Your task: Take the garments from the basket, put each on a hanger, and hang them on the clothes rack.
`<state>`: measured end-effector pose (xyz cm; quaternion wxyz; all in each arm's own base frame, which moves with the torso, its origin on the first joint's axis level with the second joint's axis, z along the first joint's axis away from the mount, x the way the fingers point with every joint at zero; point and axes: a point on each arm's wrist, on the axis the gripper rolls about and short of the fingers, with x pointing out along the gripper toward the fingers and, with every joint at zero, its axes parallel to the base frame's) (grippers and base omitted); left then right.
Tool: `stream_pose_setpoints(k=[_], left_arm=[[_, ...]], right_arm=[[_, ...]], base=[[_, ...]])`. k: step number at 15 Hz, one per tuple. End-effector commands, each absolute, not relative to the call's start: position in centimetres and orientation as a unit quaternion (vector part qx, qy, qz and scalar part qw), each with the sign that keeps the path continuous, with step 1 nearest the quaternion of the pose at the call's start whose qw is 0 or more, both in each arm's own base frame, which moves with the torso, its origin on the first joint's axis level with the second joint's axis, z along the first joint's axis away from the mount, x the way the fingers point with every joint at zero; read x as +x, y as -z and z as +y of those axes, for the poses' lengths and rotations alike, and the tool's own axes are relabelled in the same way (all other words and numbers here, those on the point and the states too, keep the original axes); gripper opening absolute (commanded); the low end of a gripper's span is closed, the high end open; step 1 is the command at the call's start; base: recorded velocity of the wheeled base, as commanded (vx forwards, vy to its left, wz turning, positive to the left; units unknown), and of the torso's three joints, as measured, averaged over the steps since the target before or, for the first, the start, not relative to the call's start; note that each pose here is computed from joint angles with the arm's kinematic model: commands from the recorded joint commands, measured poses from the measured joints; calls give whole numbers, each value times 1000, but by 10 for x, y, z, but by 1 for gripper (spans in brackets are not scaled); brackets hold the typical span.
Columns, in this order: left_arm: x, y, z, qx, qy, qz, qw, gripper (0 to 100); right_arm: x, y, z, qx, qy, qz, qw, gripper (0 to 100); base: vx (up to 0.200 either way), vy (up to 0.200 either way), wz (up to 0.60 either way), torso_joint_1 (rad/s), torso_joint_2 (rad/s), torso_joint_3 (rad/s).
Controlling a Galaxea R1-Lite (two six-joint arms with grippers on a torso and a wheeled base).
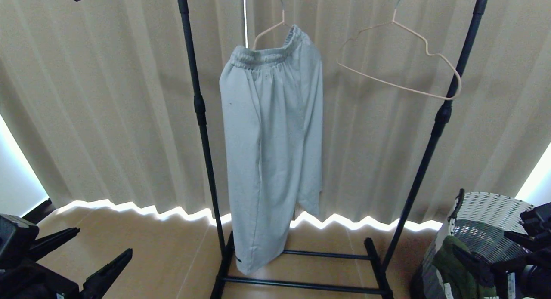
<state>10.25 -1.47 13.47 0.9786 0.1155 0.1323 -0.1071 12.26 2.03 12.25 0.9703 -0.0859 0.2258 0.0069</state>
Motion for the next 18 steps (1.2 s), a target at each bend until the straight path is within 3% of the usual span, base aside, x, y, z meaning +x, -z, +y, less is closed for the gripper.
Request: stream_pose_setpoints(k=[1, 8, 18], left_arm=[[103, -135, -15, 116, 107, 132, 978, 100], [102, -135, -15, 116, 106, 131, 979, 100], [102, -134, -15, 117, 107, 133, 978, 100]], right_arm=[[122, -123, 20, -86, -7, 225, 971, 100], [123, -124, 20, -86, -5, 223, 971, 100], [123, -124, 20, -85, -4, 221, 971, 100]], base=[[0, -200, 0, -2, 2, 2], [0, -200, 0, 0, 4, 6], [0, 0, 0, 0, 0, 0]])
